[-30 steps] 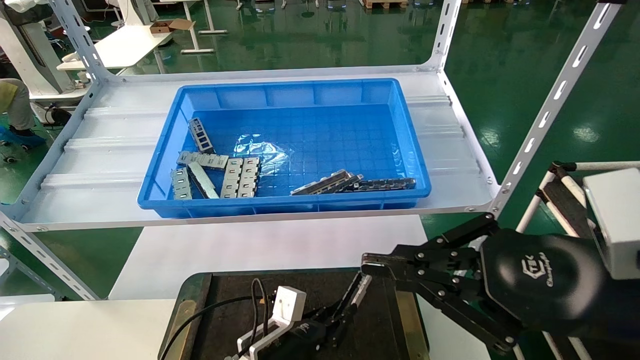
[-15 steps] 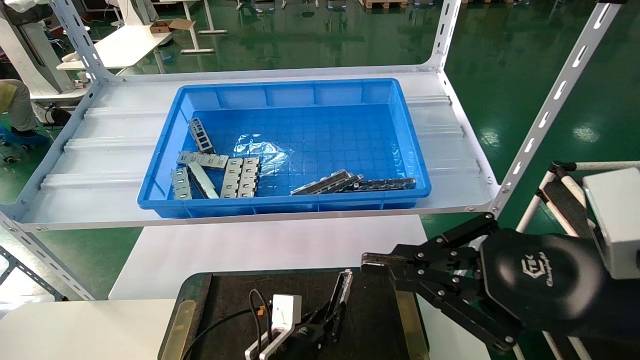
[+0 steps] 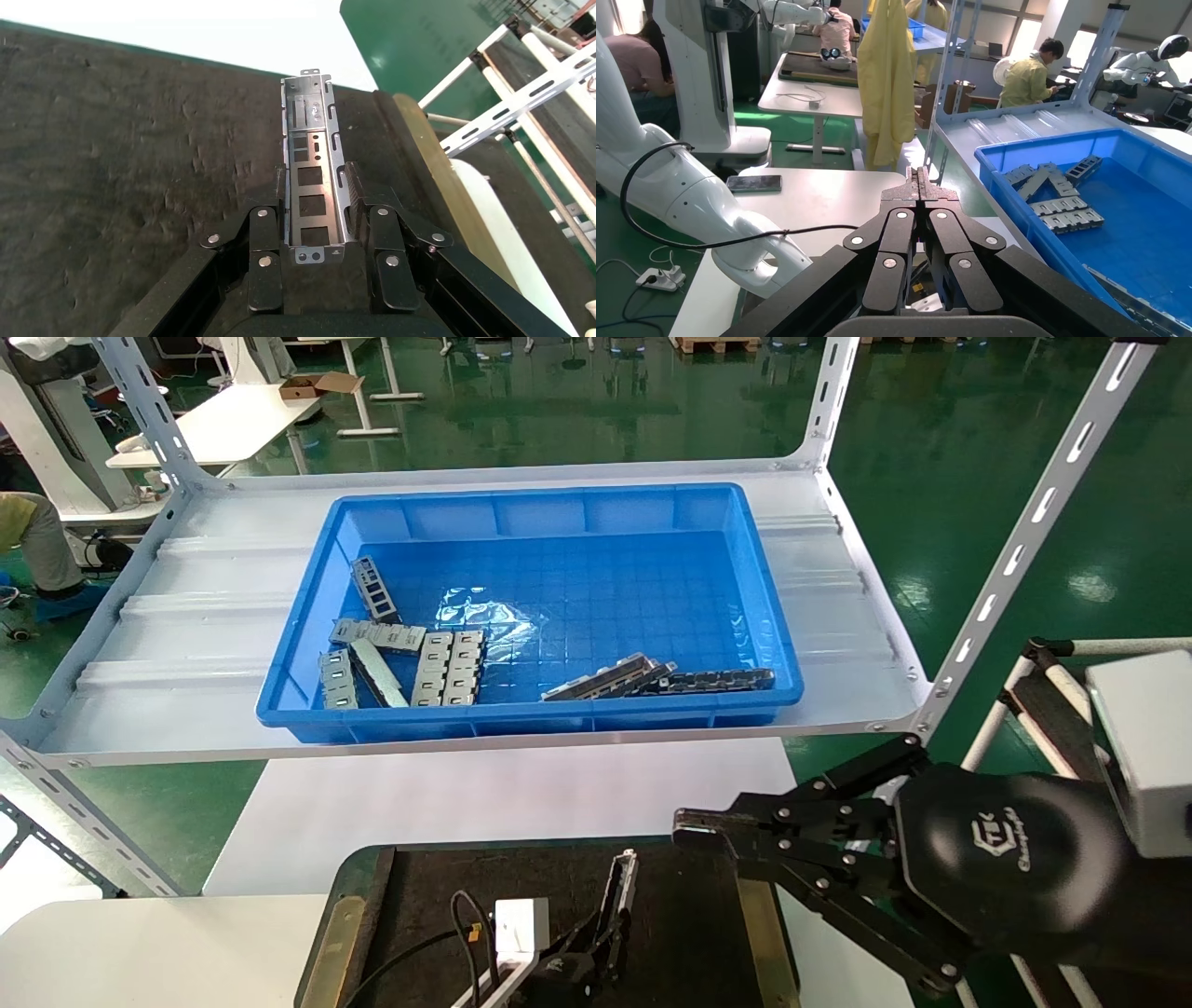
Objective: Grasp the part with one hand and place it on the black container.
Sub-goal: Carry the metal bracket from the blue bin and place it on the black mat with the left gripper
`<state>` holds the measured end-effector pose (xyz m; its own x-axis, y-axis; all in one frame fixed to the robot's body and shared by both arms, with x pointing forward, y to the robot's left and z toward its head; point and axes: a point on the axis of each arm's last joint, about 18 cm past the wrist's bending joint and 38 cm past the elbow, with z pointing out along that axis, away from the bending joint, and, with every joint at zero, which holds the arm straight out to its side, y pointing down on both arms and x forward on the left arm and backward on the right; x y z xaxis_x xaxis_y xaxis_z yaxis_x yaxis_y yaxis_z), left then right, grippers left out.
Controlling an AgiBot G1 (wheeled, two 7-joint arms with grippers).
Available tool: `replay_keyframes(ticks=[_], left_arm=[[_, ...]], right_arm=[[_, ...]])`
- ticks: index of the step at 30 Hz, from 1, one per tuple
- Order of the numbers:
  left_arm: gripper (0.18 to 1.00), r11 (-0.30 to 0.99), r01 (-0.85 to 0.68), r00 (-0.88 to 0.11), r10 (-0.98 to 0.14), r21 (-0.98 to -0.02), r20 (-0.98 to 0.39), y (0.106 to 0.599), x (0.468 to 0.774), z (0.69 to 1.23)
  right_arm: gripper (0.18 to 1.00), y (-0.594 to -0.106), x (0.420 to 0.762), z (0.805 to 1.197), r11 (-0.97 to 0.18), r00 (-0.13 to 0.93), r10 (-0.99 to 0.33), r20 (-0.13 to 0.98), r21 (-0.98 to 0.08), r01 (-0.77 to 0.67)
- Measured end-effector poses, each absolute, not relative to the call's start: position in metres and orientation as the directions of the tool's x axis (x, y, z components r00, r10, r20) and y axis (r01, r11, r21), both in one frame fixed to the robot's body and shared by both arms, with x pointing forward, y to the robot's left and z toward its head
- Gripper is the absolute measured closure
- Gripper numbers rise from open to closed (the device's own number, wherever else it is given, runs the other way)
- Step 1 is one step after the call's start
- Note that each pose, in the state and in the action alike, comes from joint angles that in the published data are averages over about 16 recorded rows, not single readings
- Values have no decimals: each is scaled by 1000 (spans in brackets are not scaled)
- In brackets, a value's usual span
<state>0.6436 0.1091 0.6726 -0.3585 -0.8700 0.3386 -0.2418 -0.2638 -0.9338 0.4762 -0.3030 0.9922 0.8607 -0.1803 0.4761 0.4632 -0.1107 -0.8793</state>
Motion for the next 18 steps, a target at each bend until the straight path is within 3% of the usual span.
replay_keyframes(ticks=[18], left_arm=[[828,-271,-279,-305,-885,-921,353,109,653,666]], right_arm=[[988,-303,476,992,-111,861,-180,476,-879,463]])
